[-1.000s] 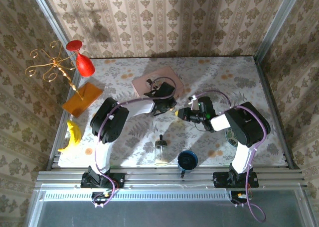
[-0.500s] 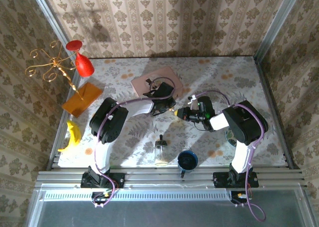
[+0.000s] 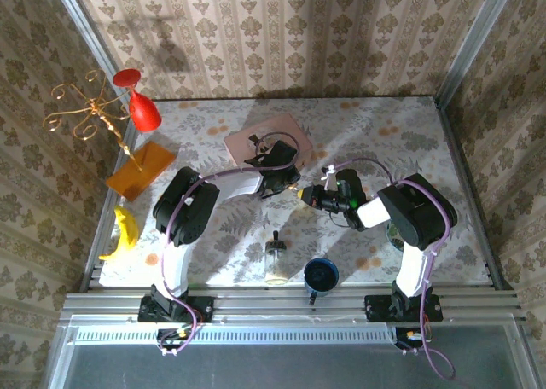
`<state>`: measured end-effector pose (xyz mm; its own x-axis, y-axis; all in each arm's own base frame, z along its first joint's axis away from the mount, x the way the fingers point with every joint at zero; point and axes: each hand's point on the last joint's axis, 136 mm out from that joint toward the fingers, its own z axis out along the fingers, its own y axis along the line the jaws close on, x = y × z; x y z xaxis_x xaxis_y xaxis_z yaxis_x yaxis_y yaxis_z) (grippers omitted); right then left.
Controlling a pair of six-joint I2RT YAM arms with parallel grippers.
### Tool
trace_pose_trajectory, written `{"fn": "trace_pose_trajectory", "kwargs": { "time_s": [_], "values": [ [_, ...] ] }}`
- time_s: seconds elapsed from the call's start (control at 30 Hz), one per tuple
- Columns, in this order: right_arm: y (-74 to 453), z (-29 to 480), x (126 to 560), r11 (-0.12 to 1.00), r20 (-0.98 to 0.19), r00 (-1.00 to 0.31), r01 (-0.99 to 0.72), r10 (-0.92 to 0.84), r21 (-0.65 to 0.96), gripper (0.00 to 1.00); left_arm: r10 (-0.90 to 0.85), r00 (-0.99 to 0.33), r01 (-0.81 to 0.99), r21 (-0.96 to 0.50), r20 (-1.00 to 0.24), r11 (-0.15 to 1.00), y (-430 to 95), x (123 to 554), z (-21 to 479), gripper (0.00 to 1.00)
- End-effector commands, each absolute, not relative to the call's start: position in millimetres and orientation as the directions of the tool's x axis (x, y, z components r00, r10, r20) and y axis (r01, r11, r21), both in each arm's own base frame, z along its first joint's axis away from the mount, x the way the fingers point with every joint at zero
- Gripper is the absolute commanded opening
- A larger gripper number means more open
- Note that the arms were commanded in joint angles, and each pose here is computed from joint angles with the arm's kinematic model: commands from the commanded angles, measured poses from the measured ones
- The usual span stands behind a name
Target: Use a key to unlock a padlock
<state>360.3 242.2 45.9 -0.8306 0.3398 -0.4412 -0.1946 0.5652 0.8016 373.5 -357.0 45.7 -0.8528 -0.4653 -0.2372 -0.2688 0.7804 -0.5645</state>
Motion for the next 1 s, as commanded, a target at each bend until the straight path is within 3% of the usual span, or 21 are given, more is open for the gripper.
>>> {"fn": "trace_pose_trajectory", "kwargs": {
  "time_s": [0.0, 0.43, 0.97],
  "values": [
    [258, 102, 384, 0.491, -0.558, -0.72, -0.34, 0.413, 0.802, 0.0, -0.389, -0.914, -0.23, -0.646, -0.113, 0.728, -396, 336, 67, 0.0],
    [249, 96, 384, 0.439, -0.47, -0.714, -0.25, 0.519, 0.863, 0.0, -0.407, -0.908, -0.241, -0.67, -0.101, 0.703, -396, 337, 74, 0.0],
    [254, 89, 367, 0.468, -0.504, -0.709, -0.272, 0.493, 0.841, 0.0, -0.396, -0.917, -0.25, -0.712, -0.044, 0.656, -403, 324, 95, 0.0]
  ]
}}
